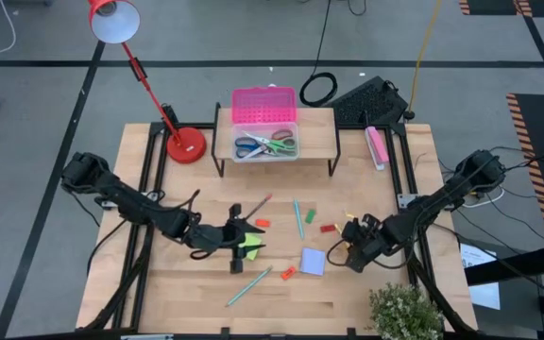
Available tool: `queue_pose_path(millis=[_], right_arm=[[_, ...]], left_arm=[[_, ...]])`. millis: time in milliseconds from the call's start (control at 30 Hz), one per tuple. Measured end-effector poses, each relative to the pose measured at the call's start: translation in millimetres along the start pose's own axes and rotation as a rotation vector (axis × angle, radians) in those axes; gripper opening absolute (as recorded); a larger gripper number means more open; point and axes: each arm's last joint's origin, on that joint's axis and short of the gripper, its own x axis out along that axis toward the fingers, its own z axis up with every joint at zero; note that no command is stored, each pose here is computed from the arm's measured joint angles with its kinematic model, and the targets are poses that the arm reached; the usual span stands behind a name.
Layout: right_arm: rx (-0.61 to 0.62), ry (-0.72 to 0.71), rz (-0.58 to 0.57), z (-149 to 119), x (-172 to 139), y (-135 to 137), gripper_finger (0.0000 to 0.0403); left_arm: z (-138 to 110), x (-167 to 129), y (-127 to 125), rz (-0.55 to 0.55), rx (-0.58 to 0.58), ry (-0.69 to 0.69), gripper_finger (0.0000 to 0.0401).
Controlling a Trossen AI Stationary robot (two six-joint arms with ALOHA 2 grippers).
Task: Pack school essentials
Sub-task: Put the yellow pen into the pink supply box on the shelf
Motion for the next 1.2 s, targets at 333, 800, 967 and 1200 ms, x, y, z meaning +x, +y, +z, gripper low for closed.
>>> queue_pose_path(millis=[333, 800, 967, 1200], right_arm=[[-0.168, 0.001, -0.061, -1, 13, 3, 0.0179], [-0.114, 0.011, -0.113, -2, 15, -1, 0.007], [-0.051, 0.023, -0.139, -4, 15, -4, 0.004], [-0.033, -0.002, -0.098, -2, 8, -4, 0.004]], left_arm=[[0, 0, 1, 0.003, 0.024, 0.004, 0.0179], [0, 0, 1, 0.003, 0.032, 0.005, 0.0179], [0, 0, 1, 0.003, 0.032, 0.005, 0.0179], [0, 0, 1, 0.003, 0.031, 0.005, 0.0179]])
